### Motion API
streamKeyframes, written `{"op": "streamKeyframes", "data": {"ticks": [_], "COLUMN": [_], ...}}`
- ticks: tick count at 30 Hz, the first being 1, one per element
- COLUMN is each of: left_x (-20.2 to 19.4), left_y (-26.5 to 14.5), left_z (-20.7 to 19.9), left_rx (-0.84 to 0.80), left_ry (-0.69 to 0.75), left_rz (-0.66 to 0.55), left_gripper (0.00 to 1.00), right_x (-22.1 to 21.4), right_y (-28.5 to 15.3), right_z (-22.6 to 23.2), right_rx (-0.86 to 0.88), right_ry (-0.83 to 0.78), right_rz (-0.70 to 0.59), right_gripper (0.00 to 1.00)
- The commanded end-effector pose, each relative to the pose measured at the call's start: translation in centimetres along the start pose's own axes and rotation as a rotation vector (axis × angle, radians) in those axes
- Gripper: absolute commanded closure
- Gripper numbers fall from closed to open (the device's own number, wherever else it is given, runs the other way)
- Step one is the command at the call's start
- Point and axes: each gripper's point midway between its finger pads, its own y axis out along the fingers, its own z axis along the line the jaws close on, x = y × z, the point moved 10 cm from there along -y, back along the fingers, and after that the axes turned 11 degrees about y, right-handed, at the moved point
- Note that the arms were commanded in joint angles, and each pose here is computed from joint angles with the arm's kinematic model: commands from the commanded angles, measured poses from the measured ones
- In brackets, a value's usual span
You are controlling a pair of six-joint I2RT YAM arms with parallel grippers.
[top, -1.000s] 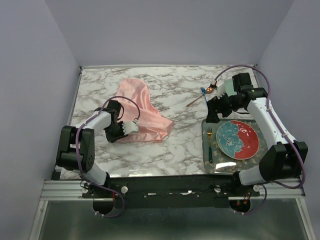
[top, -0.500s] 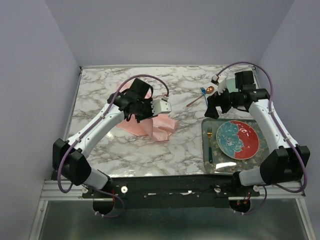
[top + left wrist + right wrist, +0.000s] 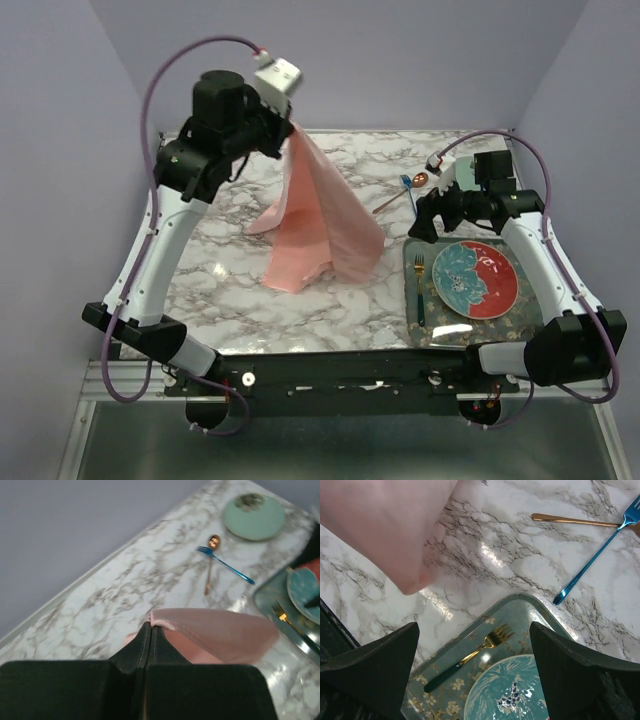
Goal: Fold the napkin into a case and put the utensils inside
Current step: Pick up the crumpled napkin from the center of the board.
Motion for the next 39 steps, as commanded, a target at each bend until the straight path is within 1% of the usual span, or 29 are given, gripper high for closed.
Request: {"op": "streamKeyframes", "data": {"ticks": [1, 2, 4, 6, 7, 8, 9, 10, 11, 12, 13, 14, 15, 17, 18, 20, 21, 22, 25, 28, 30, 31, 32, 35, 39], "left_x": [-3.5, -5.2, -9.5, -13.3, -16.1, -17.3, -18.5, -20.3, -20.9, -21.5, -22.6, -23.0, -23.5, -24.6, -25.2, -26.1, -26.6, -26.8, -26.9, -26.8, -26.8, -26.7, -26.7, -26.8, -26.9], "left_y": [-1.4, -2.1, -1.6, -2.2, -2.2, -2.3, -3.3, -3.0, -3.1, -3.0, -2.7, -2.6, -2.5, -2.3, -2.1, -2.0, -1.8, -1.7, -1.4, -1.3, -1.0, -1.0, -0.9, -0.8, -0.7], "left_z": [8.2, 10.1, 11.3, 12.6, 12.4, 12.5, 13.2, 12.5, 12.2, 12.0, 11.5, 11.3, 11.1, 10.6, 10.6, 10.5, 10.5, 10.4, 10.5, 10.6, 10.7, 10.8, 10.8, 10.9, 11.0], "left_rx": [0.596, 0.693, 0.788, 0.854, 0.851, 0.83, 0.849, 0.813, 0.799, 0.757, 0.725, 0.713, 0.702, 0.686, 0.692, 0.691, 0.686, 0.672, 0.638, 0.606, 0.58, 0.58, 0.574, 0.569, 0.558], "left_ry": [-0.321, -0.389, -0.456, -0.531, -0.562, -0.594, -0.623, -0.643, -0.647, -0.635, -0.635, -0.634, -0.638, -0.64, -0.642, -0.651, -0.659, -0.669, -0.67, -0.662, -0.666, -0.666, -0.665, -0.664, -0.661], "left_rz": [0.135, 0.18, 0.354, 0.463, 0.539, 0.553, 0.551, 0.593, 0.605, 0.606, 0.638, 0.652, 0.665, 0.706, 0.73, 0.756, 0.772, 0.773, 0.773, 0.762, 0.758, 0.755, 0.758, 0.761, 0.767], "left_gripper": [1.0, 1.0, 1.0, 1.0, 1.0, 1.0, 1.0, 1.0, 1.0, 1.0, 1.0, 1.0, 1.0, 1.0, 1.0, 1.0, 1.0, 1.0, 1.0, 1.0, 1.0, 1.0, 1.0, 1.0, 1.0], "right_x": [0.2, 0.2, 0.1, 0.1, 0.0, 0.0, -0.1, -0.3, -0.4, -0.5, -0.3, -0.3, -0.3, 0.1, -0.2, -0.1, -0.4, -0.3, -0.8, -0.5, -1.0, -0.5, -1.1, -0.9, -2.1], "right_y": [0.1, 0.2, 0.7, 1.1, 1.5, 1.9, 2.4, 2.9, 3.5, 4.2, 4.8, 5.4, 6.5, 8.0, 9.5, 11.0, 12.5, 13.2, 15.8, 17.4, 18.9, 19.2, 20.3, 21.6, 23.1], "right_z": [0.7, 0.7, 0.7, 0.9, 1.0, 1.1, 1.6, 1.7, 1.9, 2.6, 2.9, 3.3, 4.2, 5.1, 6.2, 7.4, 8.3, 8.7, 9.7, 10.3, 10.5, 10.8, 10.7, 11.1, 10.8], "right_rx": [0.065, 0.072, 0.09, 0.108, 0.112, 0.114, 0.121, 0.121, 0.126, 0.127, 0.13, 0.135, 0.15, 0.175, 0.201, 0.212, 0.23, 0.236, 0.231, 0.222, 0.228, 0.226, 0.225, 0.203, 0.186], "right_ry": [-0.001, 0.005, 0.022, 0.026, 0.031, 0.03, 0.017, 0.011, 0.004, -0.02, -0.046, -0.061, -0.092, -0.133, -0.156, -0.198, -0.223, -0.249, -0.34, -0.4, -0.403, -0.405, -0.398, -0.396, -0.391], "right_rz": [-0.042, -0.041, -0.032, -0.026, -0.022, -0.019, -0.007, -0.003, 0.008, 0.025, 0.027, 0.036, 0.061, 0.069, 0.109, 0.118, 0.15, 0.148, 0.198, 0.214, 0.248, 0.243, 0.271, 0.283, 0.337], "right_gripper": [0.0, 0.0, 0.0, 0.0, 0.0, 0.0, 0.0, 0.0, 0.01, 0.05, 0.08, 0.11, 0.21, 0.28, 0.33, 0.39, 0.44, 0.46, 0.47, 0.45, 0.44, 0.43, 0.42, 0.4, 0.38]}}
